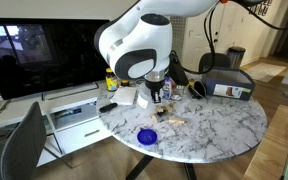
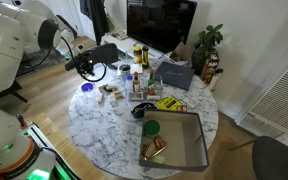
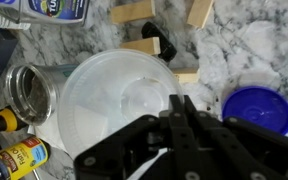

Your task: Pour out the transparent bucket is contents, then set the transparent bucket upright

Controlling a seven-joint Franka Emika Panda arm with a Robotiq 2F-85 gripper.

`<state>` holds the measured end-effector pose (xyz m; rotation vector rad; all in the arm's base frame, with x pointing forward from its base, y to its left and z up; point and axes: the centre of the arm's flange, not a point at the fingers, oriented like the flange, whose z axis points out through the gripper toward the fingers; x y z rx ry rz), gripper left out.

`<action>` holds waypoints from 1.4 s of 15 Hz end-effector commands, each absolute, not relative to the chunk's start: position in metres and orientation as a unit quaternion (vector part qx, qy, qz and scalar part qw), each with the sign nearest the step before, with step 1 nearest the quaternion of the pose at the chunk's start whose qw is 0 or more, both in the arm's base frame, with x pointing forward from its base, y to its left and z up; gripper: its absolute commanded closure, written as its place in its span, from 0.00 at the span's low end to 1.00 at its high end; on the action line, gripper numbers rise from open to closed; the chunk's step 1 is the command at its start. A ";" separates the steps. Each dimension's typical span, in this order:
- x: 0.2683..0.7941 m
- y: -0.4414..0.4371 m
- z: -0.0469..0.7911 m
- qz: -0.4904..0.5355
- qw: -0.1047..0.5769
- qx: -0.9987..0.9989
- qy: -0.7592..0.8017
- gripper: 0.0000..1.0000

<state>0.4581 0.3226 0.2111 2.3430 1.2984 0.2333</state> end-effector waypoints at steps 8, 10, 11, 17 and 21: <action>0.519 0.362 0.223 0.117 0.283 0.770 0.560 0.99; 0.516 0.365 0.218 0.116 0.287 0.755 0.578 0.99; 0.515 0.366 0.215 0.116 0.291 0.748 0.585 0.99; 0.505 0.366 0.206 0.108 0.298 0.725 0.612 0.79; 0.504 0.365 0.205 0.111 0.303 0.720 0.615 0.49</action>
